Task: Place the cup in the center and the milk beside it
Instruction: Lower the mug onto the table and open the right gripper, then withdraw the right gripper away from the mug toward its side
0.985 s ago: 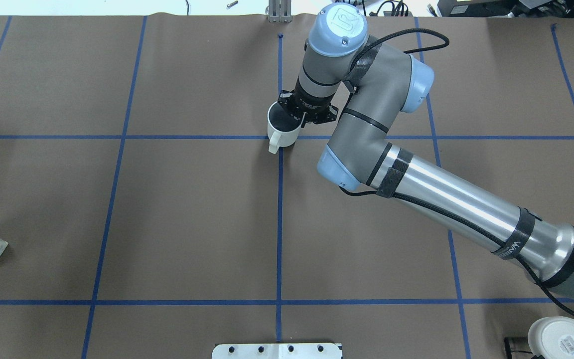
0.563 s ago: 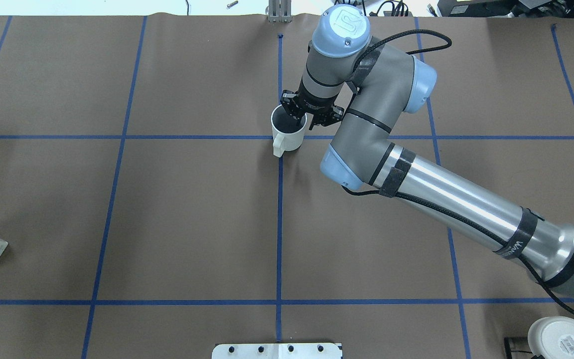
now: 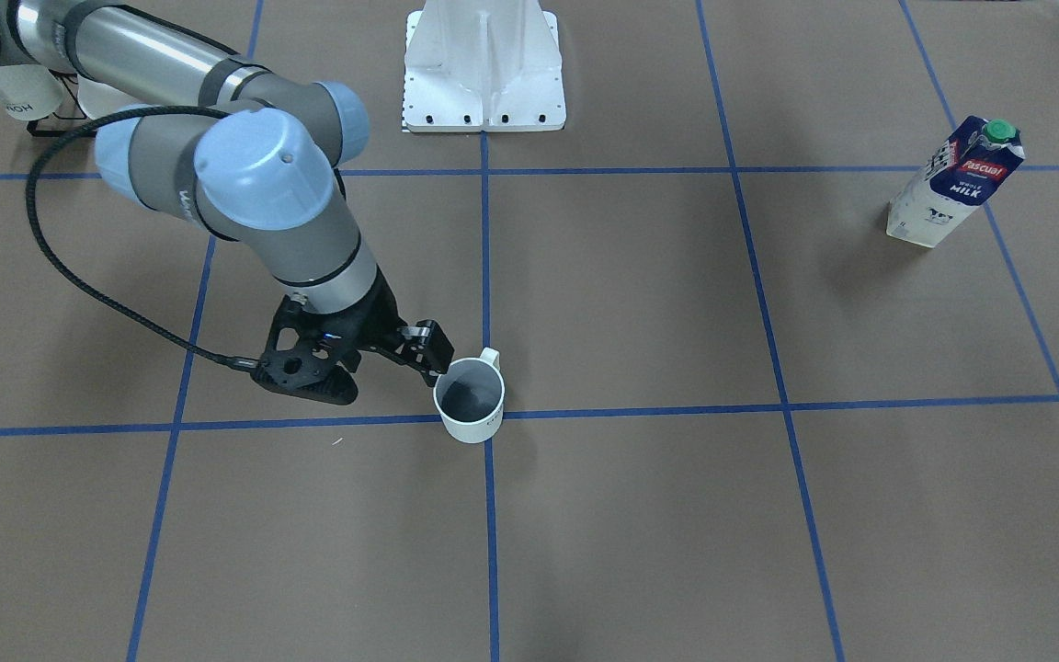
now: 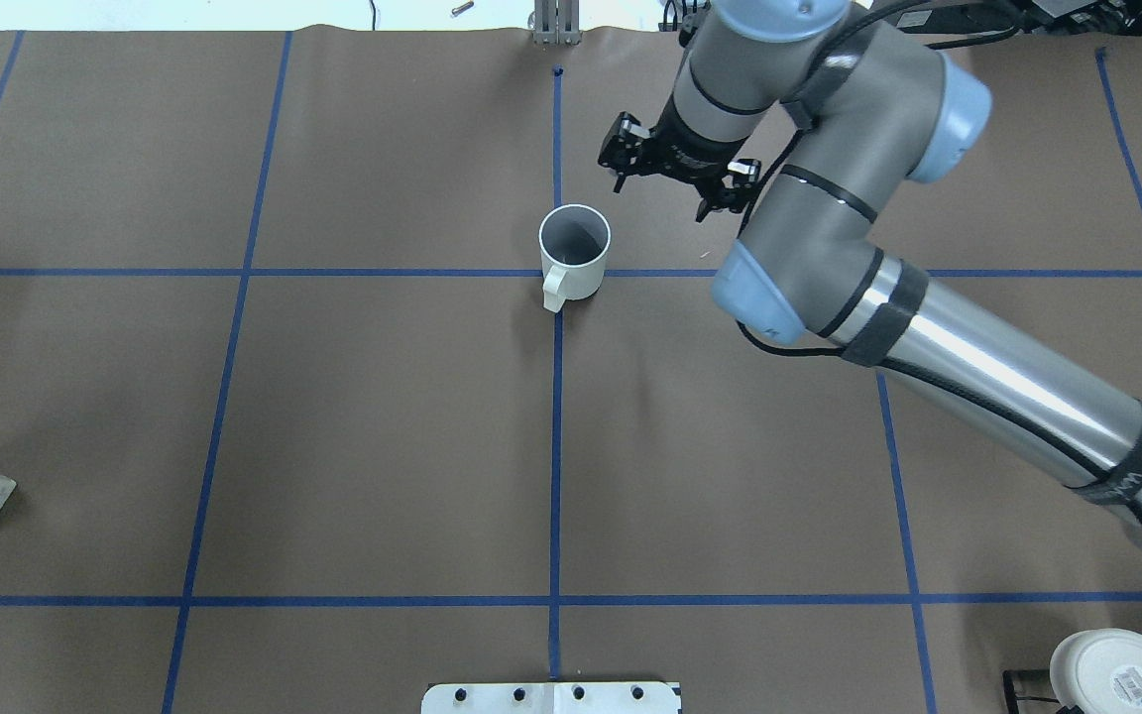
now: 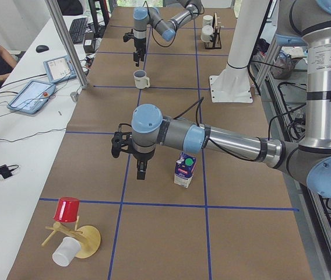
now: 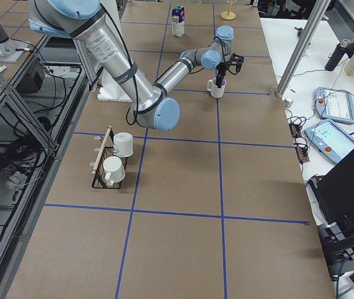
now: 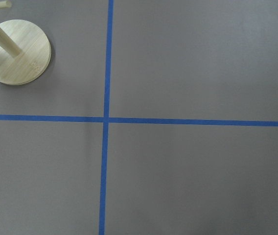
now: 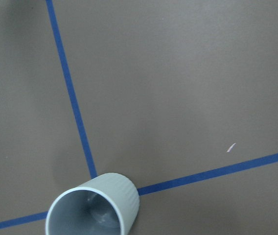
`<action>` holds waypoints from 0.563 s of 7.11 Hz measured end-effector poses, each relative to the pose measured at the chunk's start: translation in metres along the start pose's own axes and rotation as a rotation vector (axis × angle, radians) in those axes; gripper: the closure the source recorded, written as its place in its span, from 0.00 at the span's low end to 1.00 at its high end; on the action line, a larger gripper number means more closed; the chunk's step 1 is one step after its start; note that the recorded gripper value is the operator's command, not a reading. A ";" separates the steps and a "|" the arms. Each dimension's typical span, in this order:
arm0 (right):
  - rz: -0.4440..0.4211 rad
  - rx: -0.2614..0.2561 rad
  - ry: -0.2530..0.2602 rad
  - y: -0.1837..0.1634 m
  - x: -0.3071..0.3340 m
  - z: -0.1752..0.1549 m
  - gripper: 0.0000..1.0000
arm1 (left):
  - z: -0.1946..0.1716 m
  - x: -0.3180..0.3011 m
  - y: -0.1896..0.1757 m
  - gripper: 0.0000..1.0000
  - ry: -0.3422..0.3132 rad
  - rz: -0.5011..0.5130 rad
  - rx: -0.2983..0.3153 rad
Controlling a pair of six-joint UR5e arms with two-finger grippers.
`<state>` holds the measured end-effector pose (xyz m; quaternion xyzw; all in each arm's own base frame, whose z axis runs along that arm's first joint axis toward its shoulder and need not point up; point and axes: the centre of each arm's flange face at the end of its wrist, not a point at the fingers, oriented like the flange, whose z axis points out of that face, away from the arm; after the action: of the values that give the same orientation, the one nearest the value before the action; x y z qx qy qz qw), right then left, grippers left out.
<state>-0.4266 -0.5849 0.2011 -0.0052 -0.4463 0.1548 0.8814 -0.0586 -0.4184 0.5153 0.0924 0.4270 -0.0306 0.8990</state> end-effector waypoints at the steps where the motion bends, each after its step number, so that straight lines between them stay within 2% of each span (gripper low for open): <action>1: -0.025 0.006 0.020 -0.010 0.028 -0.016 0.00 | -0.009 0.013 0.028 0.02 0.005 0.031 -0.001; 4: -0.163 -0.015 0.099 -0.033 0.117 -0.053 0.00 | 0.001 0.046 0.086 0.02 -0.020 0.228 -0.018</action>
<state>-0.3110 -0.5771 0.2658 0.0168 -0.4023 0.0786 0.9120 -0.0172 -0.3336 0.4927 0.1320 0.4050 0.0747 0.9017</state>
